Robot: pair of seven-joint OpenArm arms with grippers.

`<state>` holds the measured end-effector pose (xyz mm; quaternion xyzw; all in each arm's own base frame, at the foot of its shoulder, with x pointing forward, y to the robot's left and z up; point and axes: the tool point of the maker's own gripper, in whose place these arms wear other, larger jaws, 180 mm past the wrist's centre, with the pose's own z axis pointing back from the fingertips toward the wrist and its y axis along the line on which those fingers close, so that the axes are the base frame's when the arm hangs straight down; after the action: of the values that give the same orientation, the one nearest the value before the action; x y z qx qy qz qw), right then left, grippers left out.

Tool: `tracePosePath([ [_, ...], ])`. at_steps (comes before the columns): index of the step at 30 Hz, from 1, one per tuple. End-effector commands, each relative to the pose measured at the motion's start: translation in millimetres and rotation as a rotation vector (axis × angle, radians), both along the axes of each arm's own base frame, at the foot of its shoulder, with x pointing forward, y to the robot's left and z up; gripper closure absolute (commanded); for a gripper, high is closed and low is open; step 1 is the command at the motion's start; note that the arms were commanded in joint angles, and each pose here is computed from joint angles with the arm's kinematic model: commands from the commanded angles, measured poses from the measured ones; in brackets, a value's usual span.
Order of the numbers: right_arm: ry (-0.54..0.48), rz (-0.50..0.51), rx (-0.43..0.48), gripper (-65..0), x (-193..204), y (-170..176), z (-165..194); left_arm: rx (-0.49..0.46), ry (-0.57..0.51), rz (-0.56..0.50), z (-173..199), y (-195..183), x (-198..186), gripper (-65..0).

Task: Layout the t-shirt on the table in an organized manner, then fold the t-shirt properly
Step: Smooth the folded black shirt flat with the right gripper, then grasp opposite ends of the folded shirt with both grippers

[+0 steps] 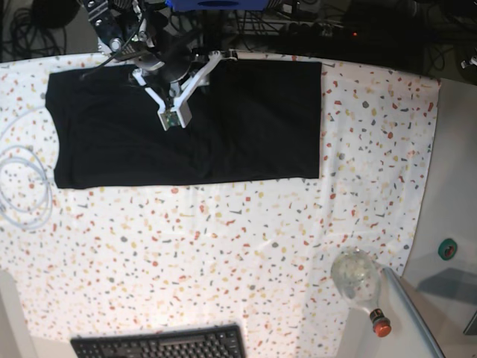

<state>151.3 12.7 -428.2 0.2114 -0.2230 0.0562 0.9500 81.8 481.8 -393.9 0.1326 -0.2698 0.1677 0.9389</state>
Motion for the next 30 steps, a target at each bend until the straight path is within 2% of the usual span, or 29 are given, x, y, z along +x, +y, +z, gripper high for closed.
tracePosePath([
  [1,-0.034,-0.003,0.027,-14.6,7,4,11,0.037,-0.03,-0.021,15,9,8,0.0],
  [5,-0.109,0.011,0.044,-13.4,34,12,26,0.035,-0.034,-0.021,15,9,9,0.0],
  [8,-0.163,0.114,0.03,0.0,61,33,22,0.032,-0.034,-0.02,14,8,8,0.0],
  [11,-0.207,0.193,0.008,0.0,81,46,12,0.03,-0.037,-0.019,13,6,8,0.0],
  [14,-0.192,0.179,-0.015,0.0,92,45,-2,0.025,-0.035,-0.017,12,5,7,0.0],
  [18,-0.109,0.082,-0.075,0.0,100,10,-35,0.012,-0.039,-0.016,7,-2,7,0.0],
  [21,-0.103,0.026,-0.076,0.0,100,-6,-35,-0.008,-0.013,-0.082,-3,-19,17,0.0],
  [24,-0.199,-0.036,-0.009,0.0,103,-11,7,-0.051,0.009,-0.142,-19,-42,27,0.0],
  [25,-0.24,-0.065,-0.004,0.0,105,-22,22,-0.07,0.006,-0.146,-25,-50,29,0.0],
  [28,-0.336,-0.173,-0.027,0.0,120,-67,57,-0.084,-0.028,-0.173,-26,-68,44,0.0],
  [30,-0.328,-0.289,-0.088,-0.3,129,-118,60,-0.091,-0.033,-0.215,-27,-82,55,0.0],
])
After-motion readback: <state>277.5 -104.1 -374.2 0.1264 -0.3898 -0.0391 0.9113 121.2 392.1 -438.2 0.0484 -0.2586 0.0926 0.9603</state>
